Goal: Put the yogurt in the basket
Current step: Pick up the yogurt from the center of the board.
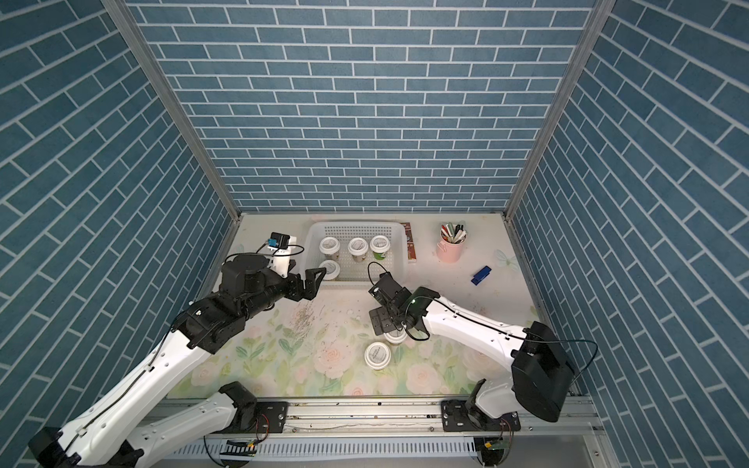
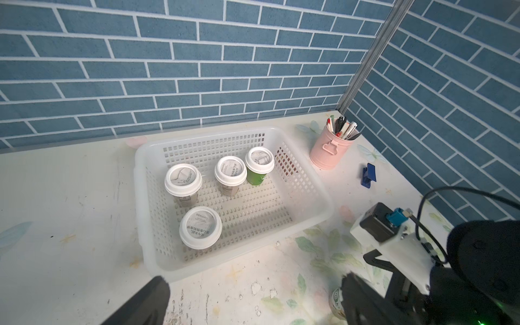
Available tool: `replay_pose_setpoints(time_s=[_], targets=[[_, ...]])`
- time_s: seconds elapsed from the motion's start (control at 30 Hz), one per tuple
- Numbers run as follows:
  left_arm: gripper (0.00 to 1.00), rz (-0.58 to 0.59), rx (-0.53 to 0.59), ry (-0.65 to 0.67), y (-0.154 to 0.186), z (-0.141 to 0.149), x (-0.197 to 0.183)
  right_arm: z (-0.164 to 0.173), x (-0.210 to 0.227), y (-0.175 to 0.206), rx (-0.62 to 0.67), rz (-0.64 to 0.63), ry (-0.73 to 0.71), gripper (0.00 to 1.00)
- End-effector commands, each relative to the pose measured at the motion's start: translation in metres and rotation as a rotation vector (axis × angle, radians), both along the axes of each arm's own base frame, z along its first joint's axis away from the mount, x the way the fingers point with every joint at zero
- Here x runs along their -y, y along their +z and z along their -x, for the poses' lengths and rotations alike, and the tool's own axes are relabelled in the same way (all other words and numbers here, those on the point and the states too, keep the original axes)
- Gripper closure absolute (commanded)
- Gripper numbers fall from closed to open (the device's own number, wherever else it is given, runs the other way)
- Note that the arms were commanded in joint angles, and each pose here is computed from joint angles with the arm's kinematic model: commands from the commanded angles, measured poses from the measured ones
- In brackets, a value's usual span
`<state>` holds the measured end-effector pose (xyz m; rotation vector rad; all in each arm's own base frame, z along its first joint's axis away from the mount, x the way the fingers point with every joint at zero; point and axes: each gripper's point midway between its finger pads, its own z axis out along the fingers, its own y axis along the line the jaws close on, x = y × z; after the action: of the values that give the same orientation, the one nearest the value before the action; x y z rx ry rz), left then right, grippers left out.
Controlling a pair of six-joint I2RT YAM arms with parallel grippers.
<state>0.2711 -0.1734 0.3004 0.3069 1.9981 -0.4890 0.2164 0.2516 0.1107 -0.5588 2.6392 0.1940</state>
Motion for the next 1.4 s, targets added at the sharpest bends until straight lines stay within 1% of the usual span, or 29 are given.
replay_pose_setpoints(time_s=[0.0,0.27,0.57,0.87,1.0,1.17,1.37], targets=[[0.0,0.018,0.037,-0.025,0.002,0.005,0.002,0.003,0.009,-0.013,-0.031,0.028,-0.078,0.02],[0.0,-0.001,0.04,-0.03,-0.002,0.01,-0.001,0.012,0.013,-0.036,-0.088,0.029,-0.108,0.02],[0.0,-0.019,0.023,-0.039,-0.011,0.012,-0.001,0.016,0.006,-0.056,-0.136,0.033,-0.095,0.03],[0.0,-0.028,0.014,-0.037,-0.015,0.011,-0.001,0.02,0.01,-0.062,-0.15,0.044,-0.098,0.06],[0.0,-0.035,0.005,-0.037,-0.018,0.009,0.0,0.02,0.01,-0.066,-0.152,0.051,-0.098,0.1],[0.0,-0.04,-0.006,-0.038,-0.021,0.008,0.002,0.021,0.011,-0.069,-0.159,0.06,-0.099,0.18],[0.0,-0.043,-0.009,-0.036,-0.022,0.007,0.001,0.018,0.012,-0.064,-0.142,0.062,-0.105,0.24]])
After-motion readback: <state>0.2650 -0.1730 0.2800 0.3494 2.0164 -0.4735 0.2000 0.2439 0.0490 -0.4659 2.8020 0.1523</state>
